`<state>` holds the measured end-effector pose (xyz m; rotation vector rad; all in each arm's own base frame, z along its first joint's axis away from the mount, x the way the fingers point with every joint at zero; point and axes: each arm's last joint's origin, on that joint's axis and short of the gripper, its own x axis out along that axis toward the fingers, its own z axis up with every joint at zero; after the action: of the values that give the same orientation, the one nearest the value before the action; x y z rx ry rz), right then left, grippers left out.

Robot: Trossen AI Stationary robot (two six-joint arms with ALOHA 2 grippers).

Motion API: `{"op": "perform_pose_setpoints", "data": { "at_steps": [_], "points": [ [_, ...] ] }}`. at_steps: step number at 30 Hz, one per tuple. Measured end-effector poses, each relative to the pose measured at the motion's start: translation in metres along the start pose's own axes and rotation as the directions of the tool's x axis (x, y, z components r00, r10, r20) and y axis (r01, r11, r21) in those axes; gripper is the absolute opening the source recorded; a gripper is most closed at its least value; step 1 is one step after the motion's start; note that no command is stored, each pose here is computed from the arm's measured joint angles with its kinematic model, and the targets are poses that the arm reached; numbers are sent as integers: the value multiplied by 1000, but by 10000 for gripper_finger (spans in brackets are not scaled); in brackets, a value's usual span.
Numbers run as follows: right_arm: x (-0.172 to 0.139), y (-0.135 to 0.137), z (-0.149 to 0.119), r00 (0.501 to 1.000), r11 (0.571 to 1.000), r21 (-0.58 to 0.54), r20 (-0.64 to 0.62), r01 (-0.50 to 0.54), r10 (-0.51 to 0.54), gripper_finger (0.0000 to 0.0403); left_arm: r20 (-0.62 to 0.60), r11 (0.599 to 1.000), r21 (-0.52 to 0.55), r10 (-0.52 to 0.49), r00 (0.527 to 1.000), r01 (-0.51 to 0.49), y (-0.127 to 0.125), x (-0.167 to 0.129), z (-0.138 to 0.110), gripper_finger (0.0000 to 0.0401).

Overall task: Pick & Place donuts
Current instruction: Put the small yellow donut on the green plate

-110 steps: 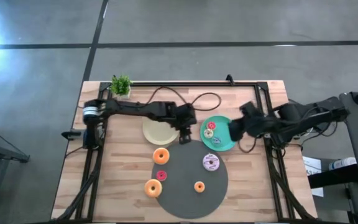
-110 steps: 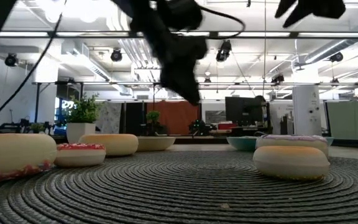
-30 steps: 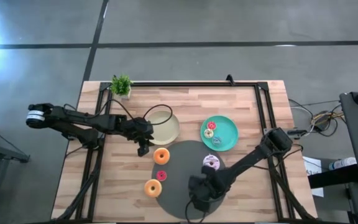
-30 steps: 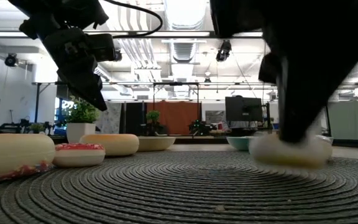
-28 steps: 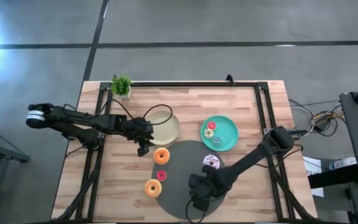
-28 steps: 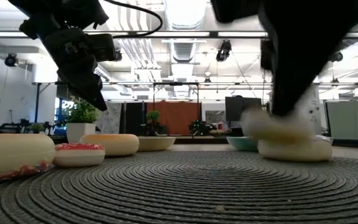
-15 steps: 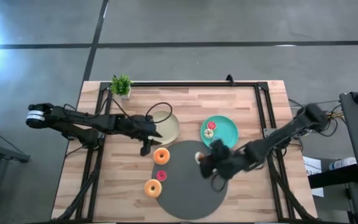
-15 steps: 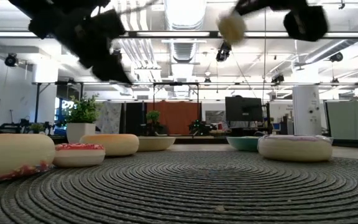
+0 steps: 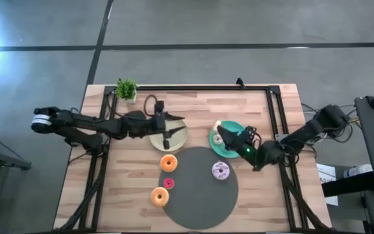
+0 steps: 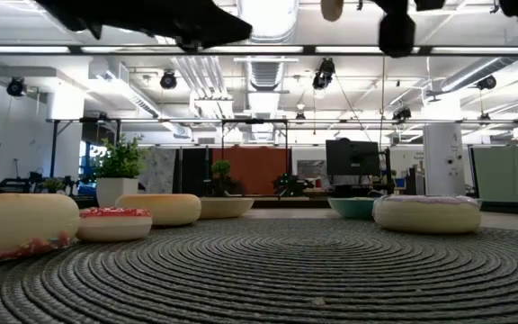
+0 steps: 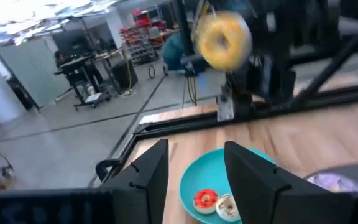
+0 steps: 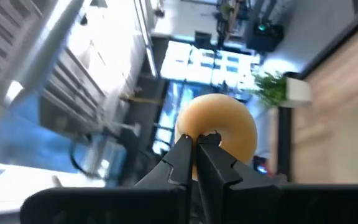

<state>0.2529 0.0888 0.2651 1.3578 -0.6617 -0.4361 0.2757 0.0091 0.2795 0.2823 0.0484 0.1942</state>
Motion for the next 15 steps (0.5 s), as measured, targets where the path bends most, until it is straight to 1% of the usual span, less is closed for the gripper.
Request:
{"op": "perform_pose_setpoints", "data": {
  "at_steps": [3,5,8,13,15],
  "points": [
    [14,8,-1,999,1000,15,39,-14,13,9,-45,997,73,13,999,-10,-5,21,-8,131],
    [22,13,-2,998,1000,18,61,-21,20,8,-56,991,106,85,995,-78,-5,37,-9,131],
    [31,20,-4,996,999,31,86,-33,30,9,-37,980,104,176,984,-171,-3,58,-1,131],
    [35,18,-10,996,998,60,87,-31,26,9,-8,978,93,186,982,-185,-4,86,13,131],
    [35,17,-10,996,996,82,86,-33,26,9,21,983,83,164,986,-165,-2,90,20,131]
  ]
}}
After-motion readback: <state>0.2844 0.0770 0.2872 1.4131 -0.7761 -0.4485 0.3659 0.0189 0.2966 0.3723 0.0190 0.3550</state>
